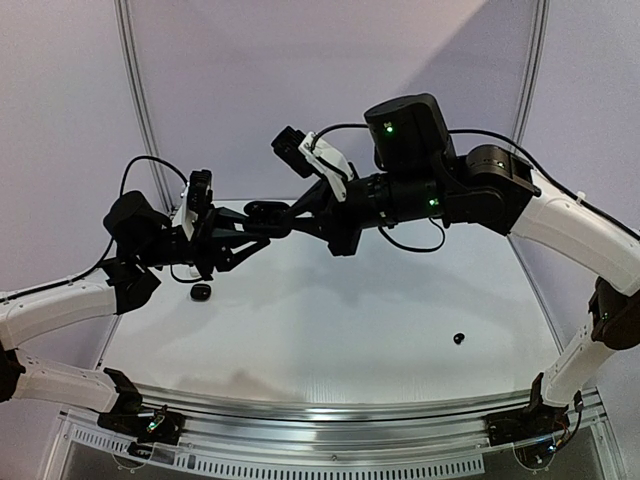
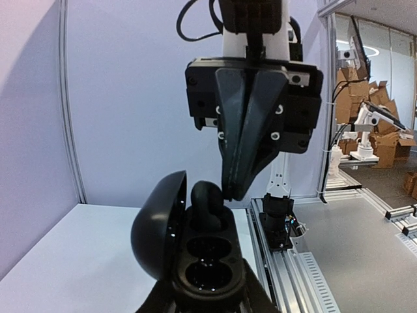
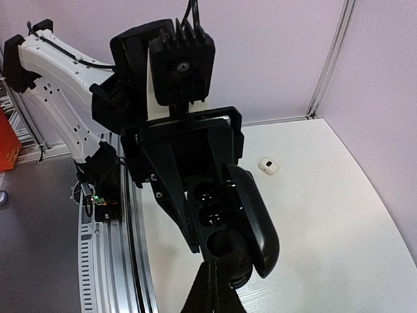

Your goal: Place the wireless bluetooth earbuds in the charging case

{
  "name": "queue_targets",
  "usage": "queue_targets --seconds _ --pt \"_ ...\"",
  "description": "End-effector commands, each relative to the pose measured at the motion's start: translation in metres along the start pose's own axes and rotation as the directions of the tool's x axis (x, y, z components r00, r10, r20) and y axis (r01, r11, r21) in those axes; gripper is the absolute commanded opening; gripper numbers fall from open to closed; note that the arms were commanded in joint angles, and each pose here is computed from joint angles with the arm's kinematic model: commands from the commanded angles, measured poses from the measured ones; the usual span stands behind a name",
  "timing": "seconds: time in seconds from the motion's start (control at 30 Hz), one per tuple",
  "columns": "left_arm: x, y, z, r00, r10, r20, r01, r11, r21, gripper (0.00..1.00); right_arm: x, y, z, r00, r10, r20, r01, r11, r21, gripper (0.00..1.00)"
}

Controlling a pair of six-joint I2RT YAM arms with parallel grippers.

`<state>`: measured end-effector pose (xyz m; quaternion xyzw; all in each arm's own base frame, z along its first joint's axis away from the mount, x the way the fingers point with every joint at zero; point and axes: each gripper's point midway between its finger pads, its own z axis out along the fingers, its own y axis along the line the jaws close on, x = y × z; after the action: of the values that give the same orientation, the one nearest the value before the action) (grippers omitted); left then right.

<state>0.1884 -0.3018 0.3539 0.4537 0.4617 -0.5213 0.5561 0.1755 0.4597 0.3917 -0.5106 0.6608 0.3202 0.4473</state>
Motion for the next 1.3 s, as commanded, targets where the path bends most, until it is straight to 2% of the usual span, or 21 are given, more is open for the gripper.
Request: queue_targets --seconds 0.0,0.4,0.63,0.73,0.83,1.27 --pt "-0.007 -0.006 -0.001 0.999 0.034 0.015 -0.034 0.999 0.018 0.00 -0.005 -0.012 -0.005 1.000 0.010 -0.003 -0.010 0.999 0.046 0.00" --pt "-0.006 -0.006 -0.002 0.999 0.035 0.013 -0.035 0.999 0.014 0.00 -0.006 -0.007 -0.004 1.000 0.003 -0.004 -0.003 1.000 0.013 0.00" --pt "-0.005 -0.005 -0.002 0.999 0.033 0.013 -0.033 0.999 0.010 0.00 -0.011 -0.019 -0.019 1.000 0.018 0.009 -0.018 0.996 0.090 0.00" --pt "-0.004 -0.007 -0.002 0.999 0.035 0.010 -0.035 0.999 0.019 0.00 -0.021 -0.016 -0.026 0.999 0.013 0.045 -0.016 0.997 0.075 0.06" --pt "-0.003 -0.008 -0.002 0.999 0.037 0.006 -0.038 0.999 0.027 0.00 -0.031 -0.003 -0.027 0.996 0.002 0.086 -0.002 1.000 -0.004 0.13" --pt "-0.002 -0.010 -0.002 0.999 0.044 -0.003 -0.044 0.998 0.040 0.00 -0.032 0.005 -0.016 0.998 -0.004 0.067 0.008 0.998 -0.055 0.15"
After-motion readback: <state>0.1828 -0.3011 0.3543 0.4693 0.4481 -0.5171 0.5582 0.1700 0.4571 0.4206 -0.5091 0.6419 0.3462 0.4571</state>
